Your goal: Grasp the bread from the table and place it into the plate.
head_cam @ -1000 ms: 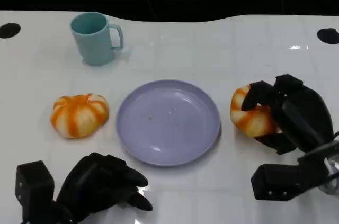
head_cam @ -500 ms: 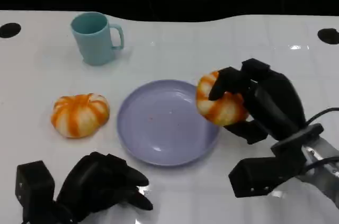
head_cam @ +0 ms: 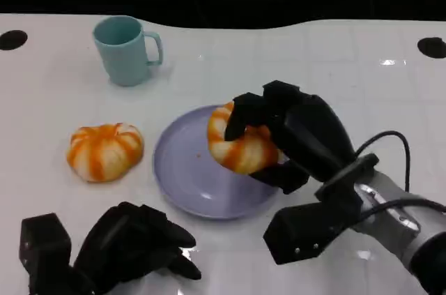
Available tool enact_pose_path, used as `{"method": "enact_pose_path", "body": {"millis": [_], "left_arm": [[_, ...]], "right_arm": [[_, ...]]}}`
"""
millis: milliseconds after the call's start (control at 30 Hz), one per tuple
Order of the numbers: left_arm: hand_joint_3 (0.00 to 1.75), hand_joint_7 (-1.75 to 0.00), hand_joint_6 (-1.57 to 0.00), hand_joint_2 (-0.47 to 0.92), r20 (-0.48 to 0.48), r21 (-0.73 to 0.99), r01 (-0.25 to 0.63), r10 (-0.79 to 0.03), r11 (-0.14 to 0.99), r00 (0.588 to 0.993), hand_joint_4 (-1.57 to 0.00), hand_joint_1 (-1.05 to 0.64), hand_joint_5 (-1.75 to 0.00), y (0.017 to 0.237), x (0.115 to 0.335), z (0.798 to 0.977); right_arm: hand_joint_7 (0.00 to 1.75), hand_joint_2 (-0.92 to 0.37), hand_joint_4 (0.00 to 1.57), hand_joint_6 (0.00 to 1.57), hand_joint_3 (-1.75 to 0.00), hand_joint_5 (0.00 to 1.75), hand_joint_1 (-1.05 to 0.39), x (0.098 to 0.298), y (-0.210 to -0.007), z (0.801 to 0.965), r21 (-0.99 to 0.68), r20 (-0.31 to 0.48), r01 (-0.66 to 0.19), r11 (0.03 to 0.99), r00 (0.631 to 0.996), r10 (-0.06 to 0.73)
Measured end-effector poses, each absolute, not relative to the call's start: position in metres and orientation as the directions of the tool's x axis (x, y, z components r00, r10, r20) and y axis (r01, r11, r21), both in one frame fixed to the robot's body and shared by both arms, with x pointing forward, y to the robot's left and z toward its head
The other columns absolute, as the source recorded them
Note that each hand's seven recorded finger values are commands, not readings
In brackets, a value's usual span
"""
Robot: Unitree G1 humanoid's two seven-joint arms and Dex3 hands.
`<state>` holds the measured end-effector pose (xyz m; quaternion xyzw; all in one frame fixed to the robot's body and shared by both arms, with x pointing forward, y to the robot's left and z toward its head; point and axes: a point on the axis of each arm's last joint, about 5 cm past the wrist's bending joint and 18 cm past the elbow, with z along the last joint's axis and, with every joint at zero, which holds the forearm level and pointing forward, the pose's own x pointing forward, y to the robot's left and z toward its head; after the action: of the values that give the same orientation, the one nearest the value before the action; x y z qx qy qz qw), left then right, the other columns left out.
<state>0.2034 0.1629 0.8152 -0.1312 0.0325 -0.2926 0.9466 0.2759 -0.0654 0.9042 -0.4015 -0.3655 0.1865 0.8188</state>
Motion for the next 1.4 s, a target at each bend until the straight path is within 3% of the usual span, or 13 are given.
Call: {"method": "enact_pose_path", "body": {"millis": [167,267,333,433,467,500,600,700,867,1400], "left_arm": [[0.00,-0.03,-1.57,0.76,0.009,-0.271,0.543,-0.562,0.795,0.827,-1.57,-1.05,-0.24,0.163,0.202,0.815],[0.00,-0.02,-1.57,0.77,0.009,-0.271,0.544,-0.563,0.794,0.826,-1.57,-1.05,-0.24,0.162,0.201,0.815],[0.00,-0.02,-1.57,0.76,0.009,-0.270,0.545,-0.564,0.794,0.826,-1.57,-1.05,-0.23,0.162,0.201,0.815],[0.00,-0.02,-1.57,0.76,0.009,-0.271,0.545,-0.564,0.793,0.826,-1.57,-1.05,-0.23,0.162,0.201,0.815],[0.00,-0.02,-1.57,0.76,0.009,-0.271,0.545,-0.564,0.793,0.826,-1.57,-1.05,-0.23,0.162,0.201,0.815],[0.00,-0.02,-1.57,0.76,0.009,-0.271,0.545,-0.565,0.793,0.825,-1.57,-1.05,-0.23,0.162,0.201,0.815],[0.00,-0.02,-1.57,0.76,0.013,-0.270,0.547,-0.565,0.793,0.825,-1.57,-1.05,-0.23,0.162,0.201,0.816],[0.00,-0.02,-1.57,0.76,0.014,-0.272,0.546,-0.564,0.793,0.826,-1.57,-1.05,-0.23,0.162,0.201,0.816],[0.00,-0.02,-1.57,0.76,0.015,-0.273,0.545,-0.563,0.793,0.826,-1.57,-1.05,-0.23,0.162,0.201,0.816],[0.00,-0.02,-1.57,0.75,0.014,-0.279,0.543,-0.562,0.792,0.827,-1.57,-1.05,-0.23,0.162,0.201,0.816]], "right_arm": [[1.69,-0.31,0.96,0.76,-1.41,1.75,-0.14,0.277,-0.061,0.899,-0.801,0.412,-0.054,0.596,0.673,0.614],[1.41,-0.36,0.89,0.78,-1.36,1.67,-0.19,0.278,-0.060,0.898,-0.805,0.399,-0.068,0.590,0.674,0.622],[0.99,-0.52,0.84,0.80,-0.95,1.43,-0.26,0.279,-0.059,0.898,-0.811,0.388,-0.077,0.581,0.673,0.630],[0.62,-0.70,0.73,0.77,-0.57,1.23,-0.34,0.279,-0.058,0.898,-0.825,0.357,-0.102,0.555,0.668,0.653],[0.44,-0.83,0.64,0.70,-0.37,1.07,-0.41,0.279,-0.058,0.899,-0.831,0.342,-0.114,0.545,0.667,0.662],[0.37,-0.87,0.60,0.68,-0.30,1.00,-0.43,0.279,-0.058,0.899,-0.840,0.319,-0.131,0.527,0.666,0.674],[0.14,-0.92,0.41,0.52,-0.32,0.64,-0.62,0.280,-0.060,0.900,-0.866,0.237,-0.183,0.465,0.670,0.704],[0.05,-0.92,0.27,0.42,-0.37,0.51,-0.73,0.282,-0.061,0.903,-0.889,0.160,-0.218,0.402,0.674,0.721],[0.00,-0.92,0.18,0.34,-0.41,0.48,-0.78,0.284,-0.061,0.911,-0.912,0.076,-0.246,0.327,0.683,0.726],[0.02,-0.92,0.20,0.34,-0.44,0.52,-0.80,0.278,-0.068,0.915,-0.919,0.047,-0.247,0.307,0.703,0.709]]}}
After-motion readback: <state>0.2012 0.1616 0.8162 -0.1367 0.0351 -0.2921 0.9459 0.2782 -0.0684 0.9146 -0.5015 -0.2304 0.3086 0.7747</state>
